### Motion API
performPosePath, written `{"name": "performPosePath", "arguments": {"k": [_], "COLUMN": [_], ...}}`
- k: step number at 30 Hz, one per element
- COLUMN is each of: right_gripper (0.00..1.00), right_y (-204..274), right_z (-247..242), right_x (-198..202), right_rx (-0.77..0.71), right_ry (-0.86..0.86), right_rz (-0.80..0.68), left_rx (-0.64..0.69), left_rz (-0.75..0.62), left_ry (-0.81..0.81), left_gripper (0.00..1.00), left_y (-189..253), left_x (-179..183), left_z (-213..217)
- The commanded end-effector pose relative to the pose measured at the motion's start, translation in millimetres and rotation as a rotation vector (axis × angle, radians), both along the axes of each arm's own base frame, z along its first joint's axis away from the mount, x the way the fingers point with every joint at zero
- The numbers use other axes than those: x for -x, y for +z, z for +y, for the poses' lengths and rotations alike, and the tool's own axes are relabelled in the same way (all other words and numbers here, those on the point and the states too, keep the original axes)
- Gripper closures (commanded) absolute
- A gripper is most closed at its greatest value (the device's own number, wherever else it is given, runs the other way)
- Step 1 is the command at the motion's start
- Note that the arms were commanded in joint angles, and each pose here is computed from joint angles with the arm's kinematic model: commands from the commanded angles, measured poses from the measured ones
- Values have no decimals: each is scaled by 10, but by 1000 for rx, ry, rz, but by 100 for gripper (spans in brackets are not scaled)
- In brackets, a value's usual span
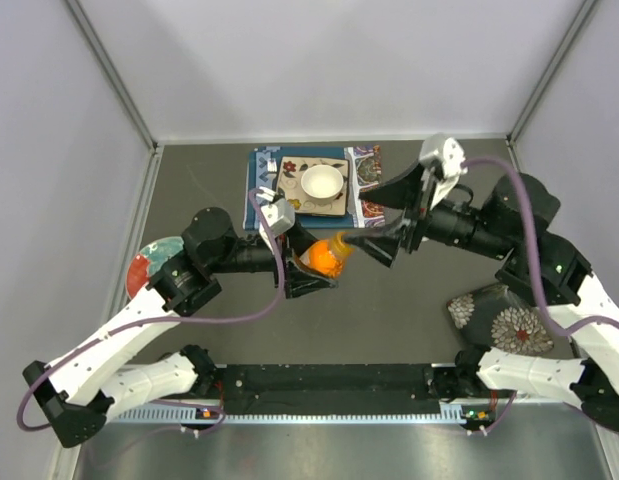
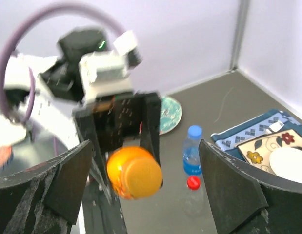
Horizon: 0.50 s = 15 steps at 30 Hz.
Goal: Unscrew the bottle caps
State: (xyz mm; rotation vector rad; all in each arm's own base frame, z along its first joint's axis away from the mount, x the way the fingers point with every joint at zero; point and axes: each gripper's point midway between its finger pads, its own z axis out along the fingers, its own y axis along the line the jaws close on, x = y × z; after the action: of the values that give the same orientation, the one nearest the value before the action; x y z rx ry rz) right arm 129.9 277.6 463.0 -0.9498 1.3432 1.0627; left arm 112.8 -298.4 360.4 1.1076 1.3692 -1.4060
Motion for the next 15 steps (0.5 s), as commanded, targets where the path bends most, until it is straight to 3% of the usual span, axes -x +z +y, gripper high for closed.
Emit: {"name": "performPosePath", "arguments": {"k": [1,6,10,15], "right_gripper": [12,13,13,13], "right_y": [515,286,100,-73], "right_z": [-173,-56,-30,53], "right_x": [-378,-572,-707,-776], "right_rx": [-257,-270,-265,-243], "right_ry": [-288,-371,-438,-460], "right_rz": [222,406,470,526], "left_rx": [-3,-69,-116,-143], "left_rz": [-153,-263,-272,-290], "left_ry": [304,573,735,839], "left_gripper": [68,67,68,69], "left_y": [178,154,80,-9], "left_x": [-397,-663,-842,-930], "left_z": [52,101,191,255]}}
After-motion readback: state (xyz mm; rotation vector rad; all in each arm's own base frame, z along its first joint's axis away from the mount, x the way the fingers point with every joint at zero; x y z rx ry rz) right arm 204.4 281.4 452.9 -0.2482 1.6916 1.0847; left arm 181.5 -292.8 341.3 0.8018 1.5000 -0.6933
